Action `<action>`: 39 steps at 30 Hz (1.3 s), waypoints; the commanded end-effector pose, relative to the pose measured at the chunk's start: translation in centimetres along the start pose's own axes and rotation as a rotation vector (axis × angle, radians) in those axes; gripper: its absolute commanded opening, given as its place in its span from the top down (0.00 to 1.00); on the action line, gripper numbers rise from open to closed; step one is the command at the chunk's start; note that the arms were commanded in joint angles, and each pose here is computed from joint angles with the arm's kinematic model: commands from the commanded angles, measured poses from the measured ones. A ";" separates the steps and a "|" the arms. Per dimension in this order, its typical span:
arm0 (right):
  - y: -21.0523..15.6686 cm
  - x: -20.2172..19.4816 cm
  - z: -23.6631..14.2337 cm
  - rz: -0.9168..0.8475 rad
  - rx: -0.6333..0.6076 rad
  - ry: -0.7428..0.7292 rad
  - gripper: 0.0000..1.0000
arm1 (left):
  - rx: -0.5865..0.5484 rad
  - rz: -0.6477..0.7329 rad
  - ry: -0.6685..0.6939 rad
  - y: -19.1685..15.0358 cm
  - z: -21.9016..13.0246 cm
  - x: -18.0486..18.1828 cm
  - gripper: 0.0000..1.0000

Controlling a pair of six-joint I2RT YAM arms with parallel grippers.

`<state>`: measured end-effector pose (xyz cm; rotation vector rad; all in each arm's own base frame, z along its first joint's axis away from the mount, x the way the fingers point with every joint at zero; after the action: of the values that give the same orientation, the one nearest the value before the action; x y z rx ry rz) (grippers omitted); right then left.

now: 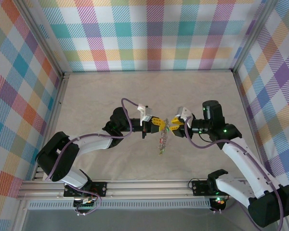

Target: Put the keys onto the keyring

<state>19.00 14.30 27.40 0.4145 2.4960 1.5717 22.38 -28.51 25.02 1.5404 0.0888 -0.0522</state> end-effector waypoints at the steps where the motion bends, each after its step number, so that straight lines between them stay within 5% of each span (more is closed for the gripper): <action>1: 0.2 0.4 0.4 0.004 -0.053 0.083 0.68 | -0.067 0.061 -0.014 1.8 0.0 -0.1 1.00; 26: -0.7 -0.2 2.2 0.073 -0.082 0.191 0.79 | -0.097 0.048 -0.009 1.8 0.6 0.7 1.00; 30: -0.8 -0.2 2.3 0.080 -0.075 0.197 0.89 | -0.095 0.057 -0.016 1.8 0.6 0.6 1.00; 35: -0.6 -0.4 2.2 0.068 -0.046 0.185 1.00 | 0.004 0.066 -0.007 0.7 0.4 0.5 1.00; 39: 0.0 -0.3 1.7 0.033 -0.005 0.164 1.00 | 0.177 0.101 0.000 -0.4 0.1 -0.2 0.88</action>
<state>20.06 15.46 24.80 0.4570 2.6247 1.6900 22.67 -28.97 23.37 1.6436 0.0826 -0.0577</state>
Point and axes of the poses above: each hand's point on the last joint's axis, 136 mm out from that joint toward the fingers, its own z axis out along the fingers, its own x axis along the line the jaws close on, y = z × x, the point moved 8 cm from there along -z, back along the fingers, and after that the axes turned 3 degrees about z, right-handed, at the moved point
